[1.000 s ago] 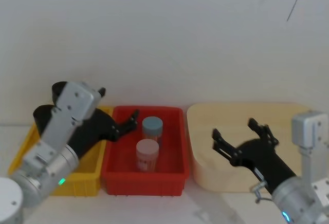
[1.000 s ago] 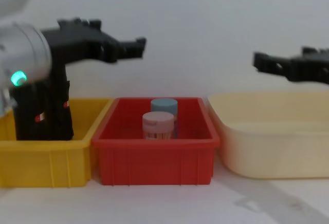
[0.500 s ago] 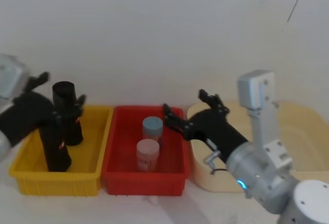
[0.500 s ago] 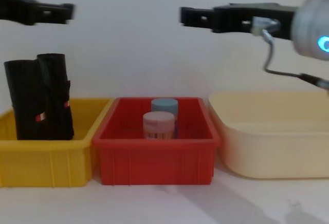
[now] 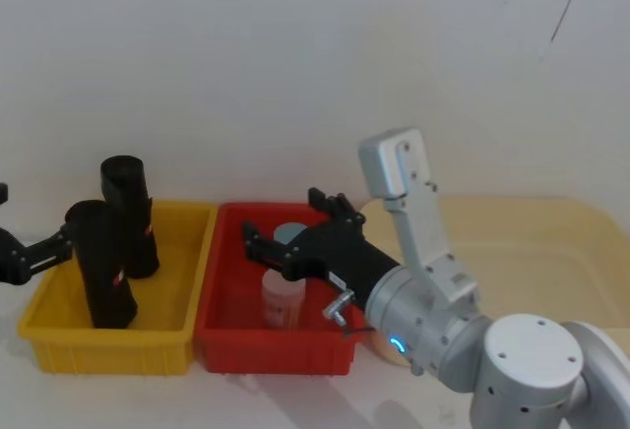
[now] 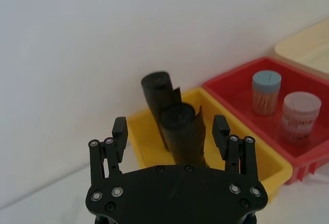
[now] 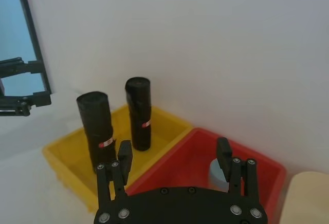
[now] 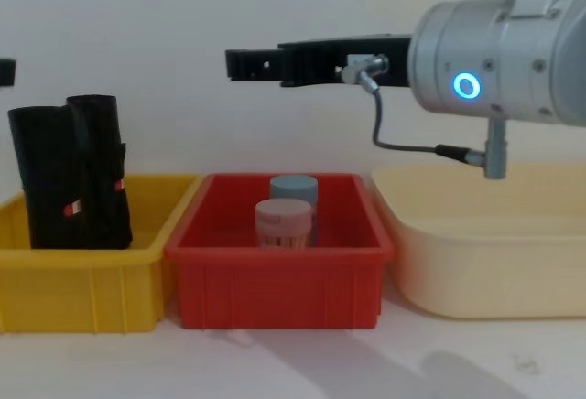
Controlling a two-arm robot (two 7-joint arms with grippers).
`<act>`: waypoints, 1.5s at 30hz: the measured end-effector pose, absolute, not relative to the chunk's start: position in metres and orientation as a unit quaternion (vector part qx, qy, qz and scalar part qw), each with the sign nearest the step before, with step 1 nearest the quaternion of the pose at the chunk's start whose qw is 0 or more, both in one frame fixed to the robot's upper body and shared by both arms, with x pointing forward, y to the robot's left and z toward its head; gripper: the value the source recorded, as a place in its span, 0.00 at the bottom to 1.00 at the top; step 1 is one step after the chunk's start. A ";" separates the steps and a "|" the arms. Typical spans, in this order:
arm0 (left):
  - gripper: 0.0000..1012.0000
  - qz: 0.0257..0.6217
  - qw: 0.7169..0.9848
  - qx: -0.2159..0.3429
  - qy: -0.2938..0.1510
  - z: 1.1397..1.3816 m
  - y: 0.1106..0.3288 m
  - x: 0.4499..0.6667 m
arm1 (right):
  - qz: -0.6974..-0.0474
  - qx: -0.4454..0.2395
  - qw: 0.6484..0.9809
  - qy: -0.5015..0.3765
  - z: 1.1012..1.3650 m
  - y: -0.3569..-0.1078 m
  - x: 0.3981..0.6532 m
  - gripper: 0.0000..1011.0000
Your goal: Pick up the garbage bag with the one hand and transfer it to the other hand.
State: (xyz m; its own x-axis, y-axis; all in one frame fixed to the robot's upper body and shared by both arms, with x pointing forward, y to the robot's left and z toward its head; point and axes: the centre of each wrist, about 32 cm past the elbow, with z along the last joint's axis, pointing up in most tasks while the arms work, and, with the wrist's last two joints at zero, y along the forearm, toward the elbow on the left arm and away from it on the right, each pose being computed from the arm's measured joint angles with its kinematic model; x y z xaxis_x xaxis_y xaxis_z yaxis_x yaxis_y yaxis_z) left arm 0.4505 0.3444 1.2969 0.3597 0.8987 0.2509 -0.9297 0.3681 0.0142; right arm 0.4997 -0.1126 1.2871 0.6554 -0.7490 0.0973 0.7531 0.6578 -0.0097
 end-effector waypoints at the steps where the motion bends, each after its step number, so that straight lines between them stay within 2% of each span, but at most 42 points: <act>1: 0.99 0.557 0.821 0.078 -0.098 1.296 0.346 0.451 | -0.411 -0.027 0.910 -0.041 1.287 -0.111 0.500 0.99; 12: 0.99 0.552 0.826 0.088 -0.073 1.280 0.356 0.458 | -0.398 -0.047 0.916 -0.025 1.286 -0.101 0.507 0.99; 27: 0.99 0.535 0.838 0.093 -0.051 1.261 0.357 0.484 | -0.383 -0.062 0.922 -0.017 1.287 -0.094 0.510 0.99; 45: 0.99 0.511 0.855 0.078 -0.040 1.256 0.352 0.517 | -0.383 -0.079 0.920 -0.007 1.284 -0.096 0.518 0.99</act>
State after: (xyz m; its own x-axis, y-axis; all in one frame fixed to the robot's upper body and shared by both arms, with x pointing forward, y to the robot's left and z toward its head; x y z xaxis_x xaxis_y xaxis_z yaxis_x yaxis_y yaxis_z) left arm 0.5167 0.3522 1.2560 0.4738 0.8682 0.1477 -0.8806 0.4647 0.0933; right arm 0.5177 -0.0962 1.2839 0.7059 -0.7044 0.0741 0.7068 0.6937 -0.1391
